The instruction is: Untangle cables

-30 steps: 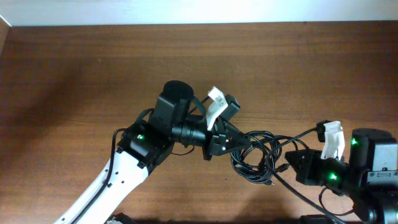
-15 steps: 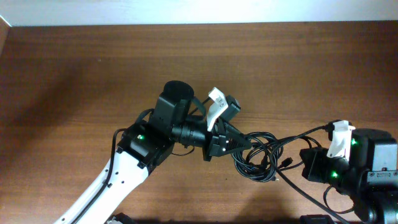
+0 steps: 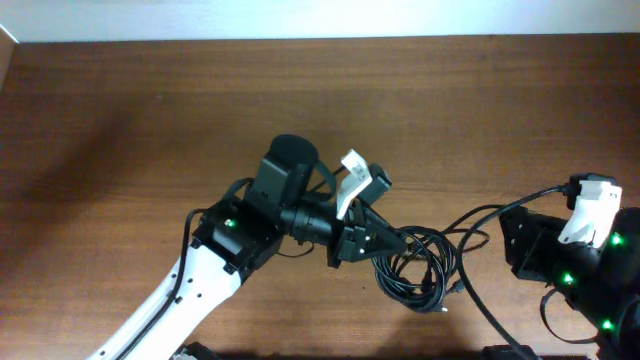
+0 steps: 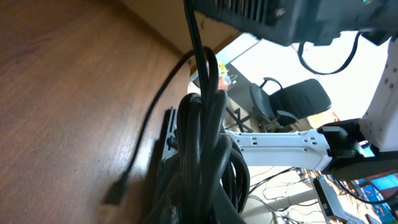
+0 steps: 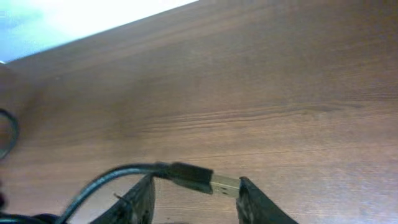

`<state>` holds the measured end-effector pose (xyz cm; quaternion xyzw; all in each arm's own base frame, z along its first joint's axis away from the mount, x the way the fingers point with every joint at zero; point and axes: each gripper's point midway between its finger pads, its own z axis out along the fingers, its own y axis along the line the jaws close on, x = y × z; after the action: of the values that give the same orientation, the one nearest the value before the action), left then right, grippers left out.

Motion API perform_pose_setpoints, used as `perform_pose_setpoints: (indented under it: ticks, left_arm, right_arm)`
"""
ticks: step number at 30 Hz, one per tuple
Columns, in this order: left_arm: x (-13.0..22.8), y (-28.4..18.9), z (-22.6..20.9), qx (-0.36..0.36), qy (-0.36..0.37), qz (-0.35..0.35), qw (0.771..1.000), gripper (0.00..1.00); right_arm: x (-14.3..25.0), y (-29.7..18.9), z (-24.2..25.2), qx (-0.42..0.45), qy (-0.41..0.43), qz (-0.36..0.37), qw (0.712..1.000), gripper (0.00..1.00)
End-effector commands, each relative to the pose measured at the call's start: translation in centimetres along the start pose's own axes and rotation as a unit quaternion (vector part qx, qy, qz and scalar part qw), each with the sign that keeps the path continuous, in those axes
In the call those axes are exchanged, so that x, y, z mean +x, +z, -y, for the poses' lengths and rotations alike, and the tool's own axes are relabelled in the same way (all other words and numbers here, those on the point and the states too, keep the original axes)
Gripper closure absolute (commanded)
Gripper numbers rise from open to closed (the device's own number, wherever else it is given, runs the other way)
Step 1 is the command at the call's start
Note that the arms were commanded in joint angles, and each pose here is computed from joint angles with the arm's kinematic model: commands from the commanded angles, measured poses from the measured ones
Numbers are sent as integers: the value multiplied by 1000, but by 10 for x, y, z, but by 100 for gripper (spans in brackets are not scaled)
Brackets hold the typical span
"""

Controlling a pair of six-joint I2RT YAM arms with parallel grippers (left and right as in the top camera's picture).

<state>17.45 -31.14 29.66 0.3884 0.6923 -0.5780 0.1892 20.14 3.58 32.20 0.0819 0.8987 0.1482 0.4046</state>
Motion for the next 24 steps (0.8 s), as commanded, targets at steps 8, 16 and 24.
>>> perform_pose_setpoints:
  ticks: [8,16,24]
  left_arm:
    - [-9,-4,6,-21,31,15,999,100]
    - [-13,-5,-7,-59,25,25,998,100]
    - [-25,-5,-4,-55,15,46,997,100]
  right_arm:
    - [30,-10,-26,-77,18,-71,994,52]
    - [52,-17,-41,-131,-21,-115,984,52]
    - [58,-23,-54,-177,-65,-122,975,52]
